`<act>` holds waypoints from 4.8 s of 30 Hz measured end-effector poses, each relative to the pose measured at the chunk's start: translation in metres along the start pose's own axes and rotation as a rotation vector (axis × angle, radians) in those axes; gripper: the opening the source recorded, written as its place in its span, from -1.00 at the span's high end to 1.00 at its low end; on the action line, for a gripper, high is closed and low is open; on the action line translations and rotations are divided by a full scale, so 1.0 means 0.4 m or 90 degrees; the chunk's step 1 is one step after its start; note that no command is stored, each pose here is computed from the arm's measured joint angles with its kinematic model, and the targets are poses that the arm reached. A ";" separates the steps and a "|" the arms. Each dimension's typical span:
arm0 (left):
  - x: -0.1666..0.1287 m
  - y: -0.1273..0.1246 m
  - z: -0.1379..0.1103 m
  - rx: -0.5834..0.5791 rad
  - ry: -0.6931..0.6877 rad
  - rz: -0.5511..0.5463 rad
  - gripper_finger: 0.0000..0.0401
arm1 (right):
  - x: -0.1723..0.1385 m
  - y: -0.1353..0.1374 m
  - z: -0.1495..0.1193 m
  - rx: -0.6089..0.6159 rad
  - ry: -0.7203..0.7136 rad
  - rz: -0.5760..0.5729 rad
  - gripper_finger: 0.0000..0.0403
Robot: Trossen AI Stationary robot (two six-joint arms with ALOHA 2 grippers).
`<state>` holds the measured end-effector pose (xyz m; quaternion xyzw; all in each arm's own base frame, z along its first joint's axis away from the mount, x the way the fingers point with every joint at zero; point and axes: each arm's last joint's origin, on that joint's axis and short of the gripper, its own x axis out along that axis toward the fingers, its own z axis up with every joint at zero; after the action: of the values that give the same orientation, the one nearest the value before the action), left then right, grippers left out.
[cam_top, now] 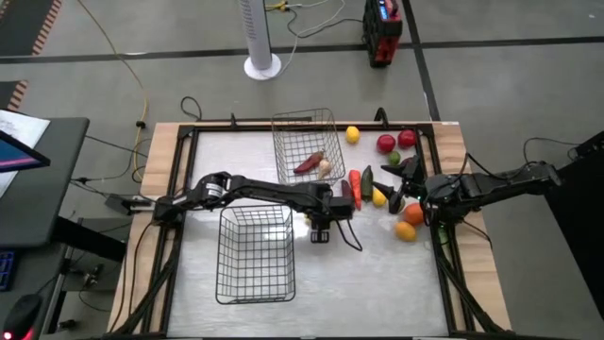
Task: Sort produce into baskets
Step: Put the corn into the gold wire basket, then put the green chili pepper into the gold wire basket
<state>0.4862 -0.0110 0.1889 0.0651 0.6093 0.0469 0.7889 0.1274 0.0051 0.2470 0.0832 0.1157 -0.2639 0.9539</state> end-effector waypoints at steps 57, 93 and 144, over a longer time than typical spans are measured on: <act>-0.373 0.048 -0.205 -0.041 -0.209 0.261 -0.37 | 0.133 0.075 -0.155 -0.168 0.309 0.007 -0.51; -0.446 0.018 -0.485 -0.150 -0.547 0.246 -0.37 | 0.205 0.124 -0.250 -0.334 0.376 -0.127 0.73; -0.341 0.033 -0.529 -0.168 -0.465 0.258 -0.37 | 0.237 0.147 0.061 -0.286 0.514 -0.131 -0.18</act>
<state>0.2470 -0.0094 0.2684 0.0941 0.2539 0.2520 0.9291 0.2416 0.0037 0.2509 -0.0412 0.5393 -0.2723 0.7958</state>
